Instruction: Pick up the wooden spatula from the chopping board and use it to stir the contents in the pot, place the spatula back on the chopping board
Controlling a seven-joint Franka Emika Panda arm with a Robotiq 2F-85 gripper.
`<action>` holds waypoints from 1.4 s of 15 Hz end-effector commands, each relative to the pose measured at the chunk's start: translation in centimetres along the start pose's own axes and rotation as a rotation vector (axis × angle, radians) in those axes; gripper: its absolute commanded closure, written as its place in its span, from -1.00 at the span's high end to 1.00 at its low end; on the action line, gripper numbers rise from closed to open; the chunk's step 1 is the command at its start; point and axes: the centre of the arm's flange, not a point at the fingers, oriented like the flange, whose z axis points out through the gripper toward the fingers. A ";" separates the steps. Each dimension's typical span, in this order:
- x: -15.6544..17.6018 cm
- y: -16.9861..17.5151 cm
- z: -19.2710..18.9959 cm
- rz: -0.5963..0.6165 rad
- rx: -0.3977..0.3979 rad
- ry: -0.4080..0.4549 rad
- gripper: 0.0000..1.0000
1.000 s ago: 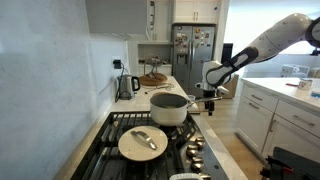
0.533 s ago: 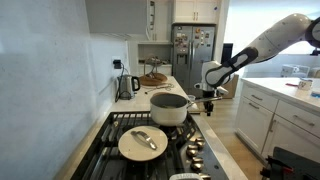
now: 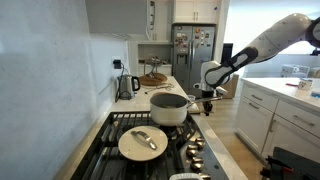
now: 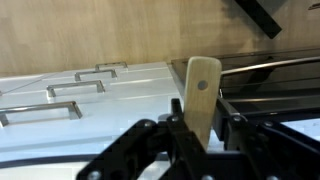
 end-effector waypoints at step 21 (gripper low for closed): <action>0.1 0.3 -7.5 0.014 -0.097 0.094 -0.86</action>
